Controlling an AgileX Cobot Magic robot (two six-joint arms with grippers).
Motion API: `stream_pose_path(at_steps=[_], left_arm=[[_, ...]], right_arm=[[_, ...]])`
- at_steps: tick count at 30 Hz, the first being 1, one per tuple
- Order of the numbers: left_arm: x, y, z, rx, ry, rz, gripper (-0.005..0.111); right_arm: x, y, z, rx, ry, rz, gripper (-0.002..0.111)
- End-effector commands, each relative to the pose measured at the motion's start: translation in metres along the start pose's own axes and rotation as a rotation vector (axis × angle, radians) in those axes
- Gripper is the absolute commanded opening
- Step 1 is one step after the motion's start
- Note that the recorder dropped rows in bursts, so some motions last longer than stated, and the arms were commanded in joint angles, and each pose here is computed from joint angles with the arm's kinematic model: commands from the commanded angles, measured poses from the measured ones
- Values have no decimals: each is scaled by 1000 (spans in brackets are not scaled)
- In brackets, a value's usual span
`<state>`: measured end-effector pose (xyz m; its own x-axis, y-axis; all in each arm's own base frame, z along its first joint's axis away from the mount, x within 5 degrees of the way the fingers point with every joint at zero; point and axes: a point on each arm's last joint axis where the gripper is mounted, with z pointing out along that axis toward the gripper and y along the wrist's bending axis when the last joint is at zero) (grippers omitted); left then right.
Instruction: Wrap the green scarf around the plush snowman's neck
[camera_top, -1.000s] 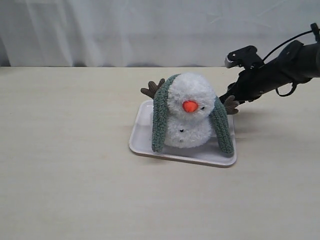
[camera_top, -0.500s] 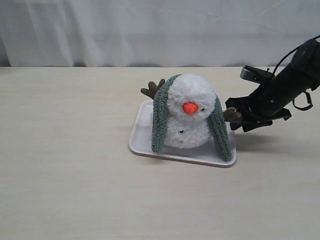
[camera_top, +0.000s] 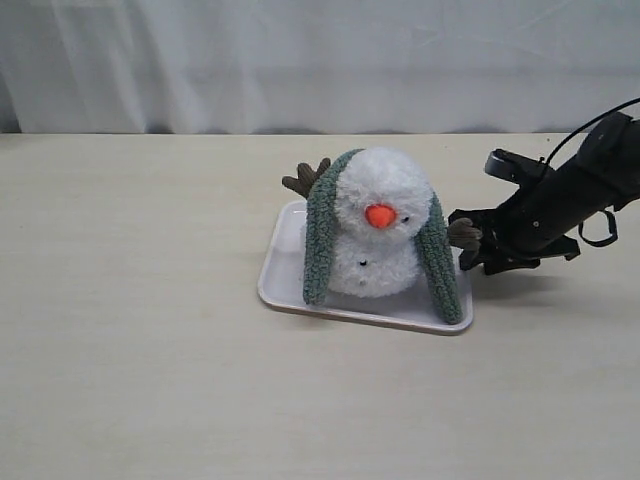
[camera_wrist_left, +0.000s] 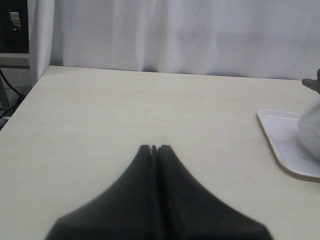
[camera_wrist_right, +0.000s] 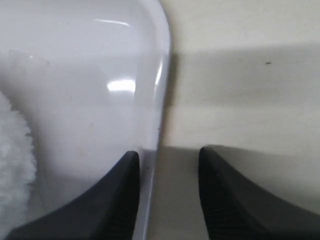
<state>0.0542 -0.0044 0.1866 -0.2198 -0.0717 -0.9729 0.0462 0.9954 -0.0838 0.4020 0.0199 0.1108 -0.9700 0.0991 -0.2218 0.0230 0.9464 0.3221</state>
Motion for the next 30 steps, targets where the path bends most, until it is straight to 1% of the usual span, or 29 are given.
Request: stream_pose_path(at_steps=[1,8,10,11,17,27,28,30], left_arm=[[1,0,0,8,-2,0,0],[1,0,0,8,-2,0,0],[1,0,0,8,-2,0,0],[1,0,0,8,-2,0,0],[1,0,0,8,-2,0,0],[1,0,0,8,-2,0,0],[1,0,0,8,-2,0,0],[1,0,0,8,-2,0,0]], right_arm=[[-1,3,4,-42,-20,-35,38],[3,-1,18,-47,10,-50,38],[5,-3,22,-48,25,-58,35],[6,-3,24,-49,29,-71,32],[5,-3,24,-51,25,-179,5],[-14,2,13,-52,-40,-216,4],[-14,2,13,-49,-39,-225,5],[-14,1,14,-35,-31,-241,10]])
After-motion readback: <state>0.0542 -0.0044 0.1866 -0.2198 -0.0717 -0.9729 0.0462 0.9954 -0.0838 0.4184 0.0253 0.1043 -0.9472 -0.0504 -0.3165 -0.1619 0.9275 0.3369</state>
